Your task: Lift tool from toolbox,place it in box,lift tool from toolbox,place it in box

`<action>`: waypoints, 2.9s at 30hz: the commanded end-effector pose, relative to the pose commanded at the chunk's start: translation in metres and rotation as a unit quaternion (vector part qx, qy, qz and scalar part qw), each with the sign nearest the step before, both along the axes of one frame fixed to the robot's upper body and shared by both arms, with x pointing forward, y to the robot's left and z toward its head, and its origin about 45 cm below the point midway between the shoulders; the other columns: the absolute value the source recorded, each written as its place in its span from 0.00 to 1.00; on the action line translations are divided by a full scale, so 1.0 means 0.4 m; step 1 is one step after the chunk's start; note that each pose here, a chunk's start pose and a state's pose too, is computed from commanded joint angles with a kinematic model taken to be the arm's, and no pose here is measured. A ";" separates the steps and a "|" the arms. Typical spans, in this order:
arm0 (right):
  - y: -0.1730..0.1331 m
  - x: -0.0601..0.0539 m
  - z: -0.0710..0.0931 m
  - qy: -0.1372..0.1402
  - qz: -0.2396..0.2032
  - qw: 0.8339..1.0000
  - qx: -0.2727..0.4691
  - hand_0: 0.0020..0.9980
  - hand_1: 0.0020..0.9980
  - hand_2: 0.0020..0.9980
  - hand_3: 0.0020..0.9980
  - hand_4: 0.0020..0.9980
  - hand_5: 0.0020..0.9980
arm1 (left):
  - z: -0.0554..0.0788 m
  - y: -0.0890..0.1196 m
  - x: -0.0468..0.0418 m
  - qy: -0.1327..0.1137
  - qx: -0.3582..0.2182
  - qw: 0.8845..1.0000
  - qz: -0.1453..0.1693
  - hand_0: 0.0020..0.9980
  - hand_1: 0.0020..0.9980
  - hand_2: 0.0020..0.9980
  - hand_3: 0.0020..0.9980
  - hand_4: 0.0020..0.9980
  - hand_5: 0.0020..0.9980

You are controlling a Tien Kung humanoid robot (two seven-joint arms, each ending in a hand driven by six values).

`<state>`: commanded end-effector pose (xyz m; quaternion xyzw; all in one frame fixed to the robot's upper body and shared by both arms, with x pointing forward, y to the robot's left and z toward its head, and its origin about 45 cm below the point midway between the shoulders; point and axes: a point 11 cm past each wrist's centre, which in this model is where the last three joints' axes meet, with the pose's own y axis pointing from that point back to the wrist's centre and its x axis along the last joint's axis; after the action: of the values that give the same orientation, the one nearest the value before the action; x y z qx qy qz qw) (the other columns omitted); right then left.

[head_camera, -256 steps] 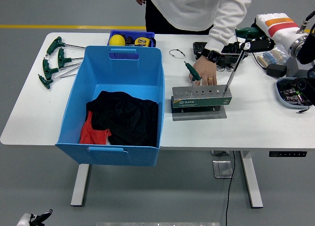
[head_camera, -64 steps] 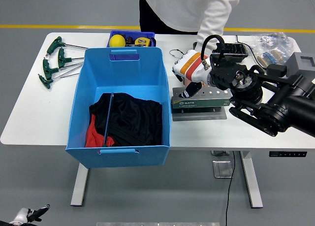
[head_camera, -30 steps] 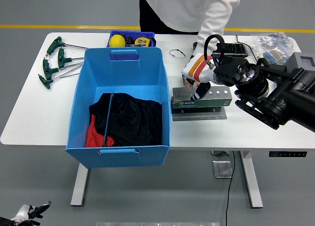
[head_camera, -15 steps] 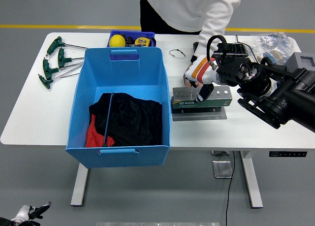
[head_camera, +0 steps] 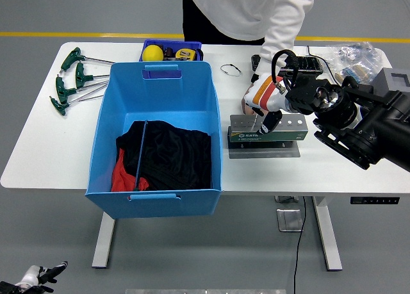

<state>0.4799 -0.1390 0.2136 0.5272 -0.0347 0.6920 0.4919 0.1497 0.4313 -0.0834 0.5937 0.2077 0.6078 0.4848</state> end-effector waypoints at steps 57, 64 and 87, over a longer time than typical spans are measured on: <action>0.054 0.001 0.276 -0.008 -0.034 0.982 0.186 0.02 0.00 0.03 0.05 0.90 0.69 | -0.005 0.023 -0.043 0.010 0.005 1.000 0.013 0.65 0.55 0.66 0.69 0.74 0.71; 0.155 -0.065 0.353 -0.014 0.023 0.963 0.268 0.03 0.00 0.03 0.05 0.88 0.69 | -0.008 0.020 -0.052 0.013 0.006 1.000 0.014 0.65 0.55 0.66 0.70 0.74 0.71; 0.367 -0.236 0.245 0.020 0.141 0.959 0.246 0.21 0.18 0.27 0.39 0.88 0.64 | -0.007 0.017 -0.045 0.013 0.004 1.000 0.011 0.64 0.54 0.66 0.70 0.74 0.71</action>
<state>0.3854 0.0078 0.3116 0.6454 -0.1192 0.7134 0.2455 0.1318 0.4380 -0.0864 0.6010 0.2180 0.6060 0.4734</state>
